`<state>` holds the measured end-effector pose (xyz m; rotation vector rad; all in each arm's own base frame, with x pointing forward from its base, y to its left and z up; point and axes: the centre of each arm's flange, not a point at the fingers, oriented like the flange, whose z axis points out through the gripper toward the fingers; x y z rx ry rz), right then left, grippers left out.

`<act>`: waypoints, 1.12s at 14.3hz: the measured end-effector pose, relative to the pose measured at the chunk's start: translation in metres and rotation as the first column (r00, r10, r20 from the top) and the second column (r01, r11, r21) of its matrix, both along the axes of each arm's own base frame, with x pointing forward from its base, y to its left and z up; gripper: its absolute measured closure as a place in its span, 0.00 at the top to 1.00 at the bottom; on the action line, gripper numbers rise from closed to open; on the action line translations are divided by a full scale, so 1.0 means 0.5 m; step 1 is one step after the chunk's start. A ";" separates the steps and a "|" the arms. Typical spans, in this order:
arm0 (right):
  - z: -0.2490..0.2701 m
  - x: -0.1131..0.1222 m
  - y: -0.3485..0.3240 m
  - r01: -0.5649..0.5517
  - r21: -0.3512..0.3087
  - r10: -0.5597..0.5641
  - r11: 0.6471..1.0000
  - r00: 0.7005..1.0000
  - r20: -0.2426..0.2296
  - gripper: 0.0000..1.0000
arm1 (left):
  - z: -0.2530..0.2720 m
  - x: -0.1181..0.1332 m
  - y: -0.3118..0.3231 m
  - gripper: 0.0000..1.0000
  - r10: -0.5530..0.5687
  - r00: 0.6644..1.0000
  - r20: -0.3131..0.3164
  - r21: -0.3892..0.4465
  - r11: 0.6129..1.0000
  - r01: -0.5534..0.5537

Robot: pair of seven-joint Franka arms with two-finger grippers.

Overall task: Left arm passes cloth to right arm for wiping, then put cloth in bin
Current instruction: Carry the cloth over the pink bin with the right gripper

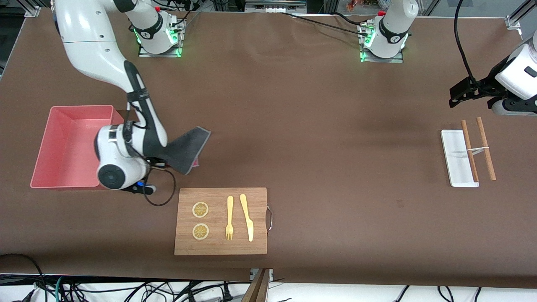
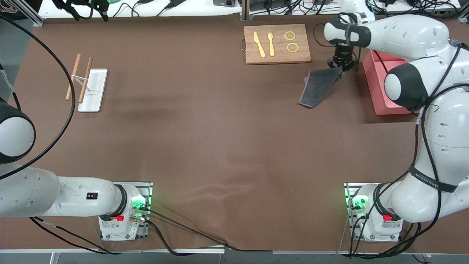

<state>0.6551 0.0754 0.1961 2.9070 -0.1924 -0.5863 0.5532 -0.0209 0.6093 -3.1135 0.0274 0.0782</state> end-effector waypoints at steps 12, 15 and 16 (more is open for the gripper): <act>0.503 0.012 -0.095 -0.108 0.074 0.100 0.991 0.990 0.099 0.01 | 0.000 0.000 0.000 1.00 0.000 1.000 -0.001 0.000 1.000 0.000; 0.574 -0.017 -0.220 -0.195 0.056 0.190 0.979 0.979 0.075 0.01 | 0.000 0.000 0.001 1.00 0.001 1.000 -0.001 0.000 1.000 -0.001; 0.589 -0.025 -0.260 -0.217 0.052 0.214 0.975 0.975 0.068 0.01 | 0.000 0.000 0.001 1.00 0.001 1.000 -0.001 0.000 1.000 -0.001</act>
